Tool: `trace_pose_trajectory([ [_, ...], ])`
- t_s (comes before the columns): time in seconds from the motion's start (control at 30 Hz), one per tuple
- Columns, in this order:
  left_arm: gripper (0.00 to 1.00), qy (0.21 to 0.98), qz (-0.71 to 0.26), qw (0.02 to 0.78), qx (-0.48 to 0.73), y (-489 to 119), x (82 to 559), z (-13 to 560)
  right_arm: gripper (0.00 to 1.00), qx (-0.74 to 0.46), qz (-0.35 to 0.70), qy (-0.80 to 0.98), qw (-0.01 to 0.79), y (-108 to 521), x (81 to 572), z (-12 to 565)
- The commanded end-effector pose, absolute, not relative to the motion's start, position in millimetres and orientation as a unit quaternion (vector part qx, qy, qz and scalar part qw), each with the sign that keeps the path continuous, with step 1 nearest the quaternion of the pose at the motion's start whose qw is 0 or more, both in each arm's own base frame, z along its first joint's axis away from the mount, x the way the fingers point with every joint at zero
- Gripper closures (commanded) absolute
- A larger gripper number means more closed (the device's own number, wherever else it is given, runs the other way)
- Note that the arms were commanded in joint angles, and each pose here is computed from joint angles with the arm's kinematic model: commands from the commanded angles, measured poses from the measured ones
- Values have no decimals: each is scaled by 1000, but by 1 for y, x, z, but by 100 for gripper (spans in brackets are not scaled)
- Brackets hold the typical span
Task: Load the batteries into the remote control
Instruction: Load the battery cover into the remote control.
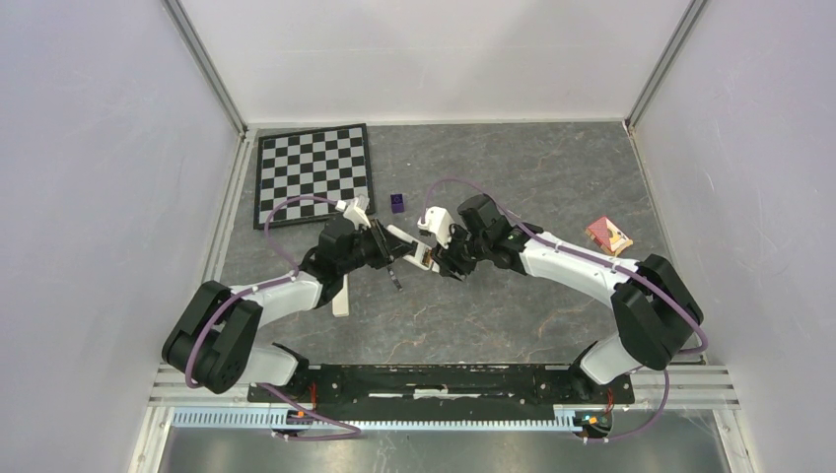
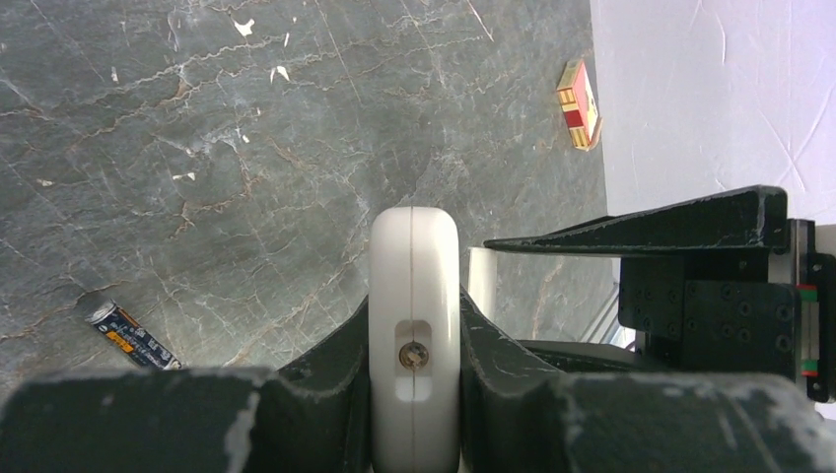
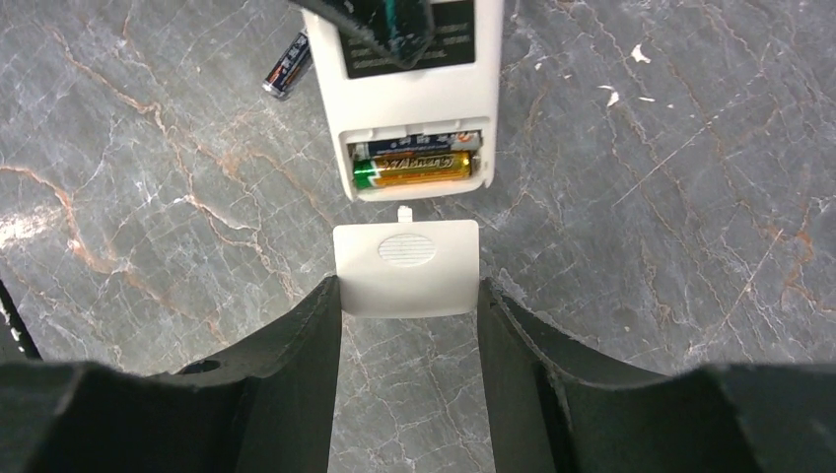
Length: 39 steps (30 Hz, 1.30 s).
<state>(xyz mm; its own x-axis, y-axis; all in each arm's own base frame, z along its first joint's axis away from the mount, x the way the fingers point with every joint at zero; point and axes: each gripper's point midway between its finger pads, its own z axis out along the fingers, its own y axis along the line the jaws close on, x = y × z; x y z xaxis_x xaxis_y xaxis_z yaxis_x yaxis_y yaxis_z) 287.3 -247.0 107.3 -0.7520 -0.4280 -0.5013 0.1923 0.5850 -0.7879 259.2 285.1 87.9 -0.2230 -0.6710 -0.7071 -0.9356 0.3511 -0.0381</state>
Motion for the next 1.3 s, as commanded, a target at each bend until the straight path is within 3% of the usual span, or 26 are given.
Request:
trace_pose_trajectory([
  [0.0, 98, 801, -476, 358, -54, -253, 285, 127, 52, -517, 206, 743, 372, 298, 274, 114],
  [1.27, 98, 794, -503, 340, -28, -262, 275, 138, 51, -554, 243, 711, 357, 326, 263, 107],
])
